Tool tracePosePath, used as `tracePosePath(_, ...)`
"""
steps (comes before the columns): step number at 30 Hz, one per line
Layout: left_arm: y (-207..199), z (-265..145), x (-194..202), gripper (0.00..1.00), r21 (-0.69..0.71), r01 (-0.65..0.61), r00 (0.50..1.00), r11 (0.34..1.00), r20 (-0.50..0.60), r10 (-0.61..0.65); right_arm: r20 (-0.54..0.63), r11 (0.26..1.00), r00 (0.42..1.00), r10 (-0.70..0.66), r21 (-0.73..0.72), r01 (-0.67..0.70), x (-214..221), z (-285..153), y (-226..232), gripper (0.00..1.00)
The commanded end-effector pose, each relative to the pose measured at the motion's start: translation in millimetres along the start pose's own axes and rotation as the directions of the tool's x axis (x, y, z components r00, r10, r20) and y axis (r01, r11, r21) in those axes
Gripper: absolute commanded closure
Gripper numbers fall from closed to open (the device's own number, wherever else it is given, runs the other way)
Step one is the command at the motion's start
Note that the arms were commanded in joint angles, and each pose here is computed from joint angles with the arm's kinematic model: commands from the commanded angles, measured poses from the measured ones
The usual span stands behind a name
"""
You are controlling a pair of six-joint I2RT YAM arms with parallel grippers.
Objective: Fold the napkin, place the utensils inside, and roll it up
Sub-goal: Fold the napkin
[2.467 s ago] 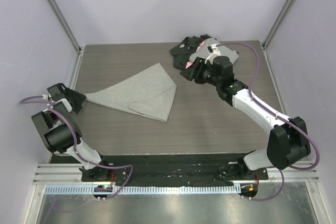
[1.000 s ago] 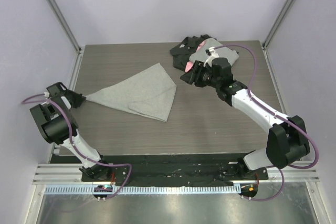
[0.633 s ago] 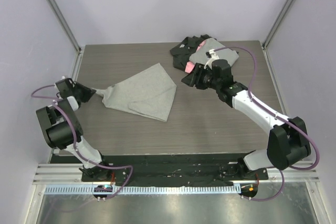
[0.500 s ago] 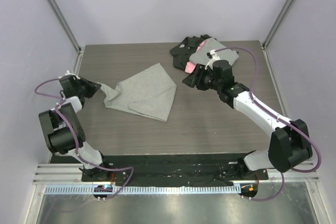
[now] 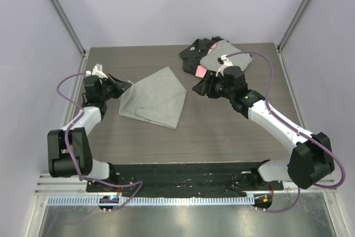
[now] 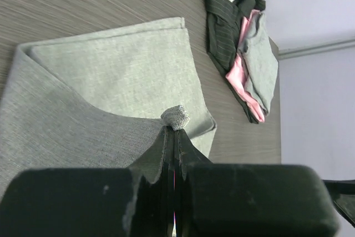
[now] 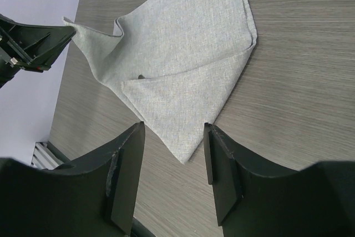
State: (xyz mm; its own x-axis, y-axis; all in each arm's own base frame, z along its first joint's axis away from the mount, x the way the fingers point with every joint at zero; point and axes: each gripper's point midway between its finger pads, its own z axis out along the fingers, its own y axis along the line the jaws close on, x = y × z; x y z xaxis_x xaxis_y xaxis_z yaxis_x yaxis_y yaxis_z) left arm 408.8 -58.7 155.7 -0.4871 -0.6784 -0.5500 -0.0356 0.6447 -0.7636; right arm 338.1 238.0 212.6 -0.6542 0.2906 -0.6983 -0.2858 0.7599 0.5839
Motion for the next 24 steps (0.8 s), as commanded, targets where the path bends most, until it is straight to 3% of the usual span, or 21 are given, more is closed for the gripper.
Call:
tracePosePath(1, -34.1, -0.7, 2.3, 1.0, 0.103, -0.032, 0.999, 0.994, 0.026, 0.029, 0.041, 0.999, 0.999, -0.034, -0.017, 0.034, -6.4, -7.5, 14.7, 0.46)
tracePosePath(12, -76.8, 17.6, 86.0, 1.0, 0.225, -0.163, 0.971, 0.961, -0.134, 0.197, 0.026, 0.998, 0.998, -0.055, -0.018, 0.055, 7.1, -7.5, 30.3, 0.46)
tracePosePath(24, -88.8, 29.0, 160.7, 1.0, 0.285, -0.322, 0.883, 0.903, -0.255, 0.395, 0.023, 0.998, 0.998, -0.061, -0.001, 0.061, 9.3, -10.1, 28.7, 0.46)
